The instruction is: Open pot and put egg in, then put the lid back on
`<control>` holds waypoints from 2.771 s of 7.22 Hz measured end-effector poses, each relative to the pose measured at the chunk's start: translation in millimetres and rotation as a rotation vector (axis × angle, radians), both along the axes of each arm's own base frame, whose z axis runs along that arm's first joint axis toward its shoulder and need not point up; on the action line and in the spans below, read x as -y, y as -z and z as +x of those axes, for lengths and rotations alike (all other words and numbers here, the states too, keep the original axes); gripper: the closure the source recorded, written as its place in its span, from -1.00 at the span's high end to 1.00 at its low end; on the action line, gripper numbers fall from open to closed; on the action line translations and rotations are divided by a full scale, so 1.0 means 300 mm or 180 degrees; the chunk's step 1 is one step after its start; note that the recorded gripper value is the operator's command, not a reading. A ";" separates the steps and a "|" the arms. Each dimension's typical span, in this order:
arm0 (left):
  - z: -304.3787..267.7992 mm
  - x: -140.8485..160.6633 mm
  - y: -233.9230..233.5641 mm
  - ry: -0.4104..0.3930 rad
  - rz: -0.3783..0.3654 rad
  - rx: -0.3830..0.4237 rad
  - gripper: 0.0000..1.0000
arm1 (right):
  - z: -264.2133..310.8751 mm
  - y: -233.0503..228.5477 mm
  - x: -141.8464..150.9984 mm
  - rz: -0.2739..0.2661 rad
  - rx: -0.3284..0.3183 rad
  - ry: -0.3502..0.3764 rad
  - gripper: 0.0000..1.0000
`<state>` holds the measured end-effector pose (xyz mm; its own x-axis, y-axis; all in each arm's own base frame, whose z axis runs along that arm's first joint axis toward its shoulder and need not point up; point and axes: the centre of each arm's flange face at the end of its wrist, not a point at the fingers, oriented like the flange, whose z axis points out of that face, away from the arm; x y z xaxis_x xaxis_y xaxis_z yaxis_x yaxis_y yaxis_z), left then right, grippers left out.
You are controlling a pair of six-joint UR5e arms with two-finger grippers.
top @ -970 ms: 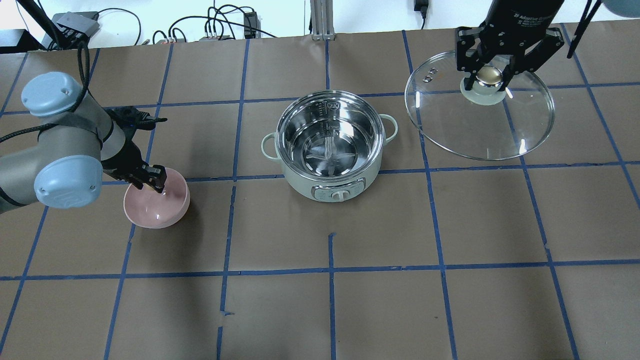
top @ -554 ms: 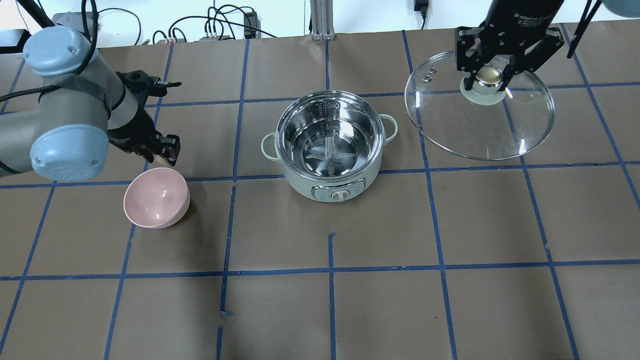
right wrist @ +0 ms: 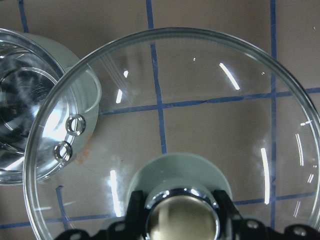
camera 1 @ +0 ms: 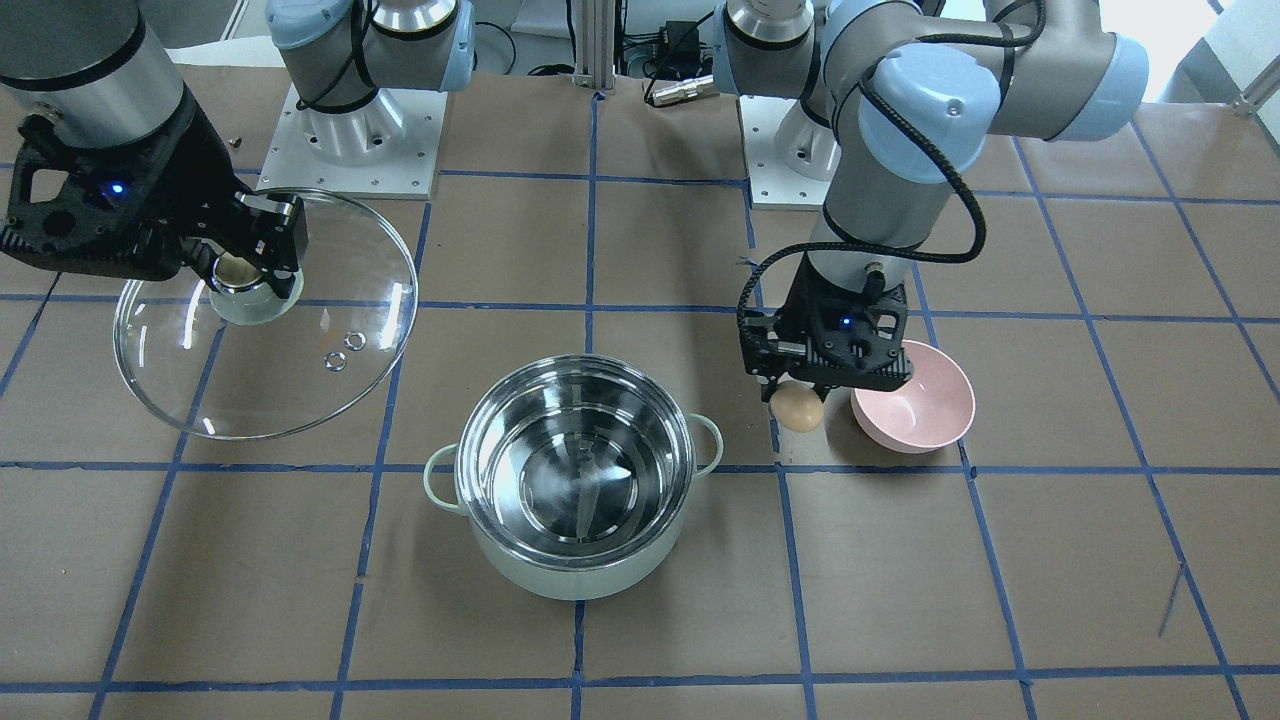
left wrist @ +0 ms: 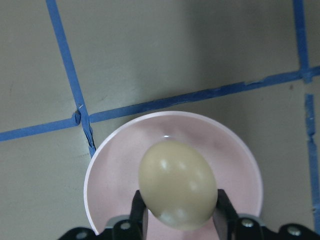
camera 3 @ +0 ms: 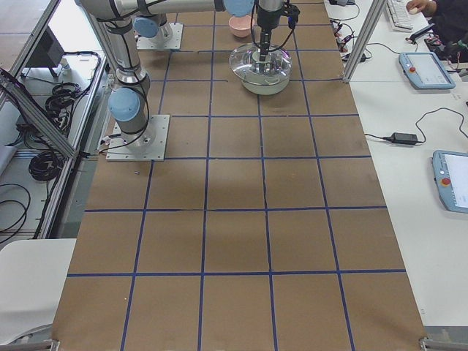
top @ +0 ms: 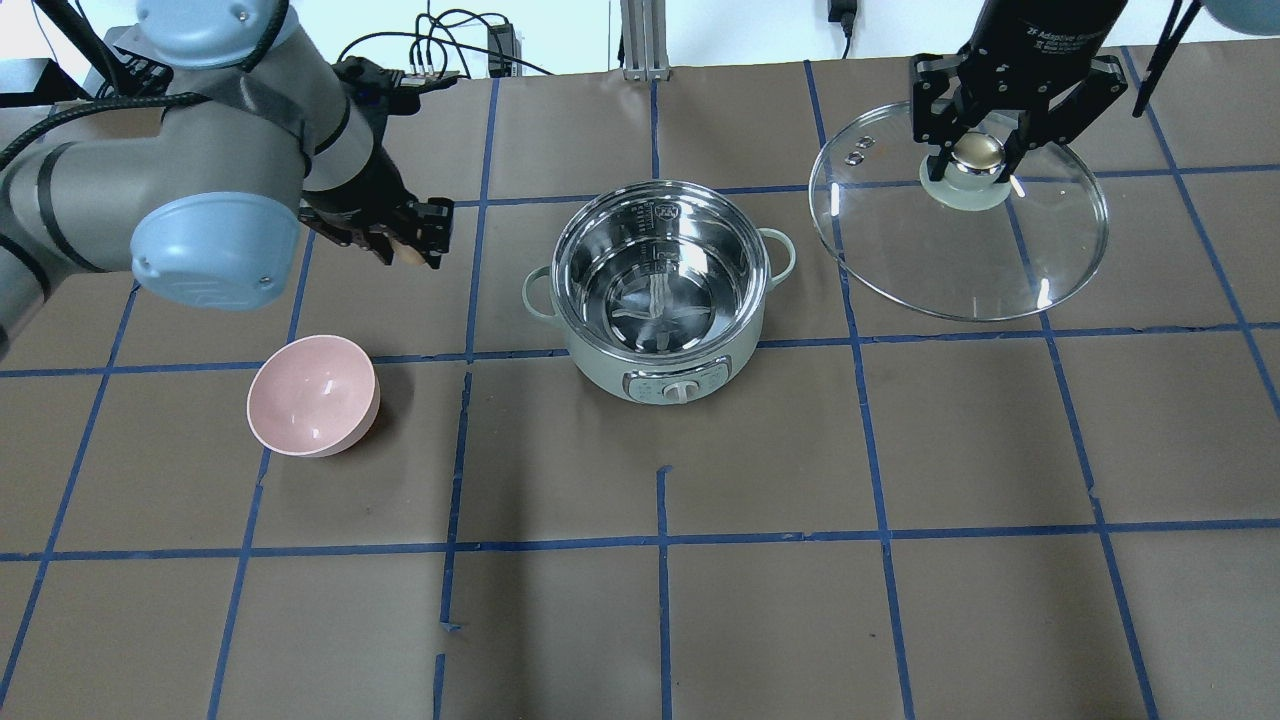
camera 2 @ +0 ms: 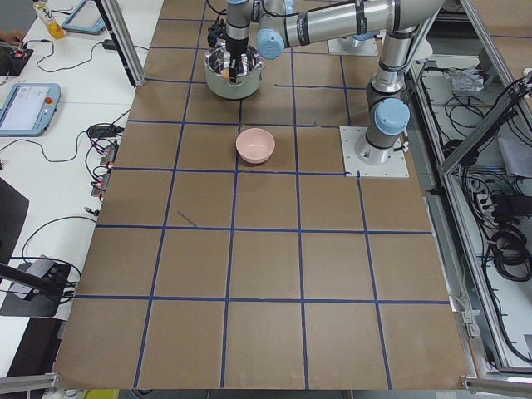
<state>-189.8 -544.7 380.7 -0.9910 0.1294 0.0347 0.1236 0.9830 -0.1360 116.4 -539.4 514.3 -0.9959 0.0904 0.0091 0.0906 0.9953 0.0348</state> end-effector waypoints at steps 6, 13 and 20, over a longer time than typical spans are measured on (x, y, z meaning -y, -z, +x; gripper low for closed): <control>-0.309 0.046 0.194 0.0140 0.0026 -0.0108 -0.67 | 0.002 -0.002 0.000 -0.0010 0.0001 -0.0038 -0.76; -0.409 0.001 0.174 0.0221 -0.0049 -0.0126 1.00 | 0.003 0.003 -0.001 0.0001 0.0000 -0.0043 -0.76; 0.167 -0.049 -0.204 -0.0362 0.0093 0.0071 1.00 | 0.092 0.031 0.021 0.0016 0.0047 -0.0060 -0.83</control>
<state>-139.8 -530.0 442.0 -0.9998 0.0153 0.0145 0.0137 0.9943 -0.1056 144.0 -545.6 505.2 -0.9974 0.0716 -0.0053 0.0713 0.9966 0.0410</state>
